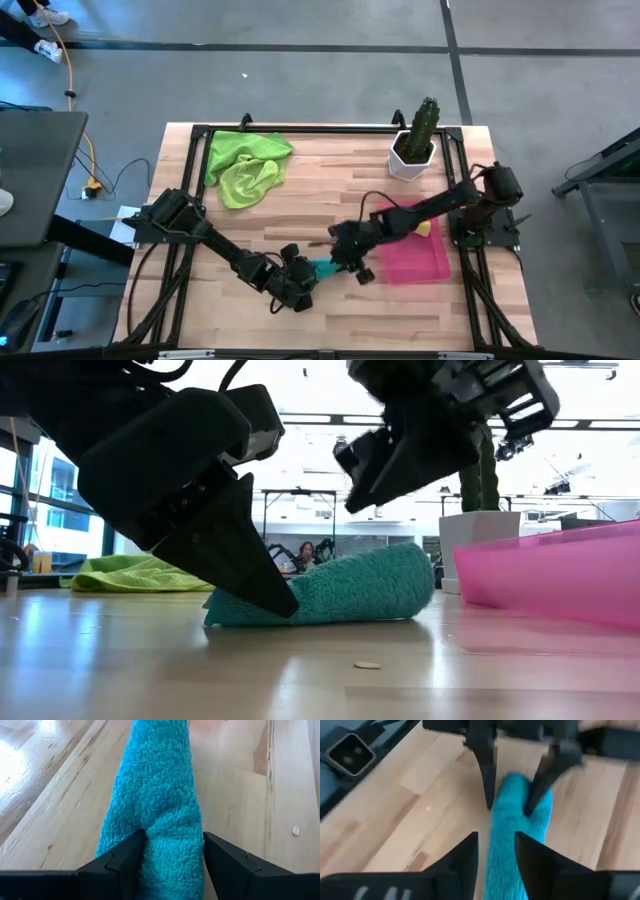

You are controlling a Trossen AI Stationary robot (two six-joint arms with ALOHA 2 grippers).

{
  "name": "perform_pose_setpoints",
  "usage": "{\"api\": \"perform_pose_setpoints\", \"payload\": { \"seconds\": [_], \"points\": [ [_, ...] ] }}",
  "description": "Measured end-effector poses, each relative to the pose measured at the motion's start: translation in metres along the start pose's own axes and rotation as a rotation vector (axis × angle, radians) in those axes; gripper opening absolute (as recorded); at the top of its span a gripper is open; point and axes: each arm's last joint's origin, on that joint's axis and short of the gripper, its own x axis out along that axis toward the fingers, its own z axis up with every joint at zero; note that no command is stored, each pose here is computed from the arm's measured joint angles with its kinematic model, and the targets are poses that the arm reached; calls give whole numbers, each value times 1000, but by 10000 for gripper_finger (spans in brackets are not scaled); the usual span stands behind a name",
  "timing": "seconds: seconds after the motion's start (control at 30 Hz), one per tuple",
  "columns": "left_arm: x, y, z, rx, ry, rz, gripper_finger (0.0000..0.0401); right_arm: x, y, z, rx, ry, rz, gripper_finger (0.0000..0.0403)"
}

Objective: Roll microfiber towels into tight, uniform cylinder then place into a basket
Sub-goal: Roll the blue microfiber towel, then put the blue microfiber towel into the pink bin

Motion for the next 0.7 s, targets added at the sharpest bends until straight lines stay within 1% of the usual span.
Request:
{"api": "perform_pose_setpoints", "payload": {
  "seconds": [0.13,0.23,0.3,0.43,0.7],
  "points": [
    [0,0,0,-3,-4,-3,188,5,15,5,-57,4,-107,171],
    [0,-1,1,-11,-10,-11,188,15,25,6,-75,-10,-117,209],
    [0,-1,1,-22,-8,-14,188,25,30,4,-84,-26,-108,225],
    [0,-1,1,-33,-7,-13,188,41,35,0,-43,-36,-138,231],
    [0,-1,0,-59,-7,-15,188,65,27,-21,21,48,-241,231]
  ]
}}
